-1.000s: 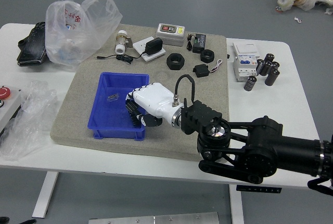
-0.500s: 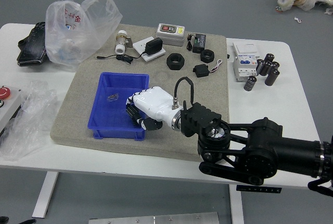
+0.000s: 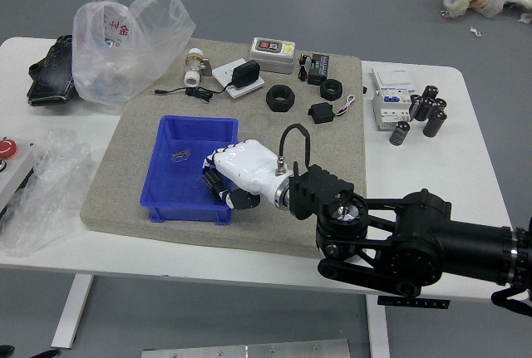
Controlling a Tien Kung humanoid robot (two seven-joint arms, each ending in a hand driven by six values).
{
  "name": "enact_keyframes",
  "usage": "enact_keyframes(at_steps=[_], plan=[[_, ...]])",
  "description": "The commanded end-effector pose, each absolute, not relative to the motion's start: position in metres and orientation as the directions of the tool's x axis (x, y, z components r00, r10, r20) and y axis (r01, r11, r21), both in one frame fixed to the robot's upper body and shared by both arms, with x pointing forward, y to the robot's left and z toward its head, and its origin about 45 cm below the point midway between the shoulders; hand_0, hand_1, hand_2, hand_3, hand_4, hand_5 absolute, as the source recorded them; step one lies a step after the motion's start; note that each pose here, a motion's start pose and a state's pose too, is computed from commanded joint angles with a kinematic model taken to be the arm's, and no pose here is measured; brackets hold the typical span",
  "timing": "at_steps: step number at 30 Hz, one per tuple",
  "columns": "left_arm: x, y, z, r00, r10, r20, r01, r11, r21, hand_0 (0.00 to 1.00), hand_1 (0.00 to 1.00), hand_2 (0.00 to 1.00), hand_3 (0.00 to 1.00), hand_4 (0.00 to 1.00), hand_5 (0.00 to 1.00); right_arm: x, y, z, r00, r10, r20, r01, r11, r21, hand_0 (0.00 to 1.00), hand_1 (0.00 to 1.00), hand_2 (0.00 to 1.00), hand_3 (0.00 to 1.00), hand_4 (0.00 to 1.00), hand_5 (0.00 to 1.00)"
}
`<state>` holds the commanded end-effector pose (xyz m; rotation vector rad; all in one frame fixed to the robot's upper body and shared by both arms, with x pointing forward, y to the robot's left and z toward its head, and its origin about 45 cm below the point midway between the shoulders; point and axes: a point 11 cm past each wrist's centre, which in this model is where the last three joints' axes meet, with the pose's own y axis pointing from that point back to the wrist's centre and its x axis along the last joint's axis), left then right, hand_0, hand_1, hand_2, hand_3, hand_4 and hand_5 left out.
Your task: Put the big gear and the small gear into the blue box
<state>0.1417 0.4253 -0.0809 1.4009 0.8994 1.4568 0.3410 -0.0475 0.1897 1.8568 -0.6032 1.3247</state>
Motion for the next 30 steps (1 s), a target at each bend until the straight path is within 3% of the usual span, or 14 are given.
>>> enact_keyframes(at_steps=[2,13,14,30], plan=[[0.1417,0.4253,-0.0809,0.042,0.939,0.34,-0.117,-0.333,0.935,0.616,0.581,0.383,0.629,0.697,0.567,0.3413,-0.0475,0.1899,0.347,0.05,0.936,-0.741,-0.598,0.307,0.707,0.779,0.82,0.772,0.426,0.175],[0.1431,0.4238,-0.0813,0.044,0.941,0.335,-0.127,-0.327,0.936,0.614,0.579,0.382,0.624,0.694,0.568,0.3434,-0.0483,0.1901,0.341,0.043,0.939,-0.746,-0.596,0.298,0.708,0.781,0.823,0.802,0.447,0.176],[0.1433,0.4233,-0.0814,0.045,0.942,0.334,-0.127,-0.326,0.937,0.612,0.574,0.376,0.625,0.692,0.569,0.3437,-0.0482,0.1903,0.339,0.041,0.94,-0.746,-0.596,0.295,0.705,0.782,0.821,0.845,0.464,0.175],[0.1428,0.4232,-0.0816,0.051,0.941,0.335,-0.127,-0.327,0.936,0.611,0.573,0.371,0.618,0.684,0.569,0.3467,-0.0493,0.1923,0.324,0.037,0.945,-0.755,-0.592,0.282,0.705,0.775,0.824,0.888,0.479,0.187]])
